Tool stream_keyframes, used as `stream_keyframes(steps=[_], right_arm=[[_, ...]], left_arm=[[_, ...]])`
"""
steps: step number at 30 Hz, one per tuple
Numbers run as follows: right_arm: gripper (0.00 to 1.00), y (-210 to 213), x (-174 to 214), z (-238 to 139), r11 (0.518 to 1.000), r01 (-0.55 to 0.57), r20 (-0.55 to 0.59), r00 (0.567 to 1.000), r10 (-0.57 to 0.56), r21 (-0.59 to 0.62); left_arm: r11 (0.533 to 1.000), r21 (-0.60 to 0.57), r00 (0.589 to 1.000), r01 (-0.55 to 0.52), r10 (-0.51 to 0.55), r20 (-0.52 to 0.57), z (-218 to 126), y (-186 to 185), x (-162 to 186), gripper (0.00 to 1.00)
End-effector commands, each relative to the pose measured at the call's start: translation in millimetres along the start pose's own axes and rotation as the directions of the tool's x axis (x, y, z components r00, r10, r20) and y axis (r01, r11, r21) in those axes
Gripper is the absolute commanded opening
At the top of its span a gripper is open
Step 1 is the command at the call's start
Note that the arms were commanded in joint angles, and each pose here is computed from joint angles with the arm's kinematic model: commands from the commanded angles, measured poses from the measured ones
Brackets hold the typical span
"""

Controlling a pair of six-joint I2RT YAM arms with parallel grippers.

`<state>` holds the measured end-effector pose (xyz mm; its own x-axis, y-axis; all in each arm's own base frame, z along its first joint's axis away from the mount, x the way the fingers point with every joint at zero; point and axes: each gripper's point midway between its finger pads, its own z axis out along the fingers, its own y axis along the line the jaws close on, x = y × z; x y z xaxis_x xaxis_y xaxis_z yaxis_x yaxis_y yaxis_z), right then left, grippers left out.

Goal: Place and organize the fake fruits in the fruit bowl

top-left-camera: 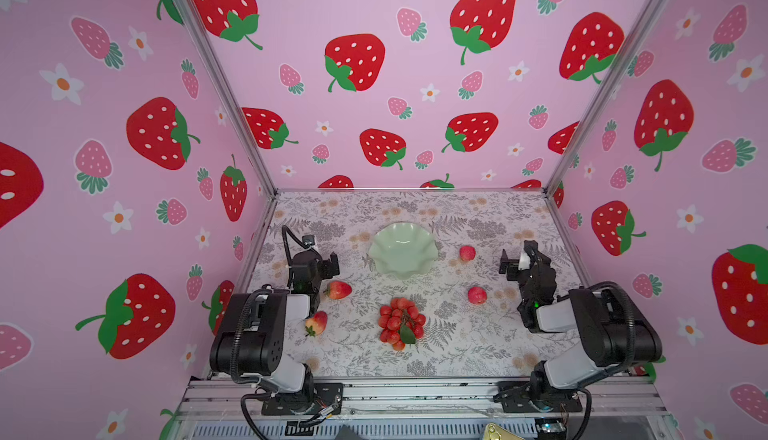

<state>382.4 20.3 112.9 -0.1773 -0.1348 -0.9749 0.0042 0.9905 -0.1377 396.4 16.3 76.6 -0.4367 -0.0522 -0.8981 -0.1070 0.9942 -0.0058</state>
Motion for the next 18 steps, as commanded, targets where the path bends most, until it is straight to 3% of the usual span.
stream_keyframes(steps=[1, 18], right_arm=[[0.99, -1.7, -7.3, 1.1, 1.000, -0.008, 0.024, 1.000, 0.008, 0.002], [0.99, -1.4, -7.2, 1.2, 1.000, -0.009, 0.024, 1.000, 0.009, 0.000]], left_arm=[[1.000, 0.008, 1.000, -0.010, 0.010, 0.027, 1.9, -2.1, -9.7, 0.99], [1.000, 0.011, 1.000, -0.010, 0.009, 0.026, 2.0, -2.6, -10.0, 0.99]])
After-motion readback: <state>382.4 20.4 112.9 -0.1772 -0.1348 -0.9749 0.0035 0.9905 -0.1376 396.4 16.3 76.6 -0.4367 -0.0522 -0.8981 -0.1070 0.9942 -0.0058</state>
